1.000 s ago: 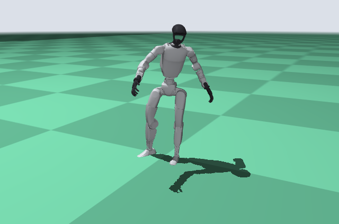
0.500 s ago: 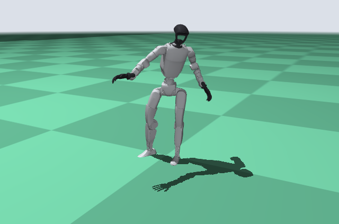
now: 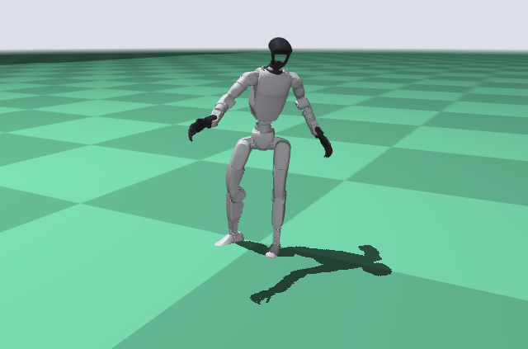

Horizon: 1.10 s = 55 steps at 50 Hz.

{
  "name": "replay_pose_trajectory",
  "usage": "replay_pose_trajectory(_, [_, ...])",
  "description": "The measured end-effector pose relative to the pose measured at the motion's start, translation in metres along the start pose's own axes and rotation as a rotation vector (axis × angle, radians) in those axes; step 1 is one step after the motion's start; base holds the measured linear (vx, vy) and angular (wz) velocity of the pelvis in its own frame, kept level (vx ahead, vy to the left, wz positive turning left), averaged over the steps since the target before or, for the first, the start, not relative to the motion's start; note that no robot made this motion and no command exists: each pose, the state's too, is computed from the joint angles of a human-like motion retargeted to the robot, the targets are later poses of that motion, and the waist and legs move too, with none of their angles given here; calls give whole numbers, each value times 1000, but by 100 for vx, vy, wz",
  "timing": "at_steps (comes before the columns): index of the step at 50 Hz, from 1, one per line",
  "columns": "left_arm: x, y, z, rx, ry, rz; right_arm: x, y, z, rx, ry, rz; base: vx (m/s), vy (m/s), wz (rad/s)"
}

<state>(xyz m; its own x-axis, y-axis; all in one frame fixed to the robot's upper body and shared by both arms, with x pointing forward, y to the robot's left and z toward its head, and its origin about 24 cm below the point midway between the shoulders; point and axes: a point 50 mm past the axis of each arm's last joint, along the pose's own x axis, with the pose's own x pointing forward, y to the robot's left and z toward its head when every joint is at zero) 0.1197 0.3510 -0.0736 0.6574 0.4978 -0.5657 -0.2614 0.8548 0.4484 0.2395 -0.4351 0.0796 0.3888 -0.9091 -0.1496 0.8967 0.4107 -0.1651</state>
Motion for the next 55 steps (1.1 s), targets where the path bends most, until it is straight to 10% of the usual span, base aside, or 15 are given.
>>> replay_pose_trajectory(8, [-10,10,-23,58,64,62,-10,5,-22,-253,-22,-170,0,-1,-32])
replay_pose_trajectory(20, [-18,-7,-38,81,109,-112,-72,99,19,263,-173,958,0,-3,-39])
replay_pose_trajectory(35, [-15,10,-29,112,79,32,-8,-4,-1,-44,-46,-243,1,4,-15])
replay_pose_trajectory(38, [-19,10,-37,135,102,3,-14,18,16,-485,-290,-62,0,-5,-92])
replay_pose_trajectory(48, [-23,3,-43,186,109,-129,-131,117,131,-387,-975,961,-2,-11,-108])
replay_pose_trajectory(55, [-8,0,-1,114,-56,-56,-121,99,150,-152,-958,797,2,-6,-22])
